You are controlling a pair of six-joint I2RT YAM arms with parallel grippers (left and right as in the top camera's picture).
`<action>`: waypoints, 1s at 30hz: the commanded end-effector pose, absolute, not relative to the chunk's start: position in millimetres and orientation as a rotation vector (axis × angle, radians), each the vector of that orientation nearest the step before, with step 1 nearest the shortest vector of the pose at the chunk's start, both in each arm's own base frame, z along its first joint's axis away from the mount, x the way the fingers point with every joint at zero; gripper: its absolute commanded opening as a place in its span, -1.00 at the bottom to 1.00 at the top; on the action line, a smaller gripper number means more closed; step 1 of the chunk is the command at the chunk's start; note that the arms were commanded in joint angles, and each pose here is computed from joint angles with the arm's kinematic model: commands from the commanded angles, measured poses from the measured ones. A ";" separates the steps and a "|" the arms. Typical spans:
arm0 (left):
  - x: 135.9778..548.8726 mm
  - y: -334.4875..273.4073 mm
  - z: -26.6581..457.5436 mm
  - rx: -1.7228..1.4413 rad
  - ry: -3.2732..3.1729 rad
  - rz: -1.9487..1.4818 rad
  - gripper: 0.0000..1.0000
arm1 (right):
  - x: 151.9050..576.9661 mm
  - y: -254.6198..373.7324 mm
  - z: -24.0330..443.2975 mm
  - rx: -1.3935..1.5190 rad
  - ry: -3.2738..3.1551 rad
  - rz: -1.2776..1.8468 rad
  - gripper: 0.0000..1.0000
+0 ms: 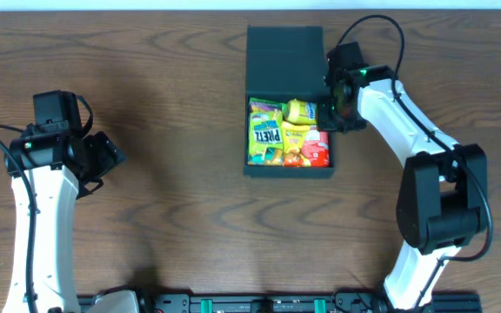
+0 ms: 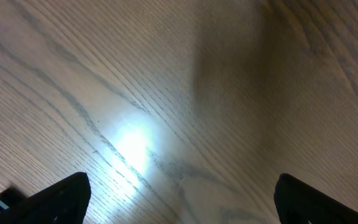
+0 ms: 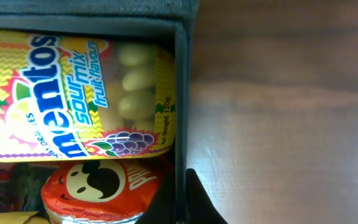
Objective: Pack container
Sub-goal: 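Push the black box's right edge with the right gripper to center it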
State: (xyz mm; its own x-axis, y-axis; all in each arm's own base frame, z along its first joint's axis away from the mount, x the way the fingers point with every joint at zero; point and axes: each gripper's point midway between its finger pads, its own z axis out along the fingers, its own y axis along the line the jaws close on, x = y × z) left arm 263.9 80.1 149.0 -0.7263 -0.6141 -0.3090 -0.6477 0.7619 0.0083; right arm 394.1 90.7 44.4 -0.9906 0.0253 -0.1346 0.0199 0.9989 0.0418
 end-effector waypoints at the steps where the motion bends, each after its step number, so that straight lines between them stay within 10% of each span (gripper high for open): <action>1: 263.9 80.5 147.0 -0.980 2.684 0.162 0.90 | 362.8 101.5 23.8 -0.076 3.127 0.053 -0.97; 30: 263.9 80.5 147.0 -0.980 2.684 0.162 0.90 | 250.7 127.5 59.1 -0.039 2.962 0.051 -0.97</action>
State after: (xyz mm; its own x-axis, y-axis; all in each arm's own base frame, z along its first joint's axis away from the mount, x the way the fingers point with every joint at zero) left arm 263.9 80.1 148.9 -0.7265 -0.6141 -0.3084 -0.6477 0.7619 0.0086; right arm 252.8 126.8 47.4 -0.9884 -0.0639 -0.1381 -0.0704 0.9966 0.0427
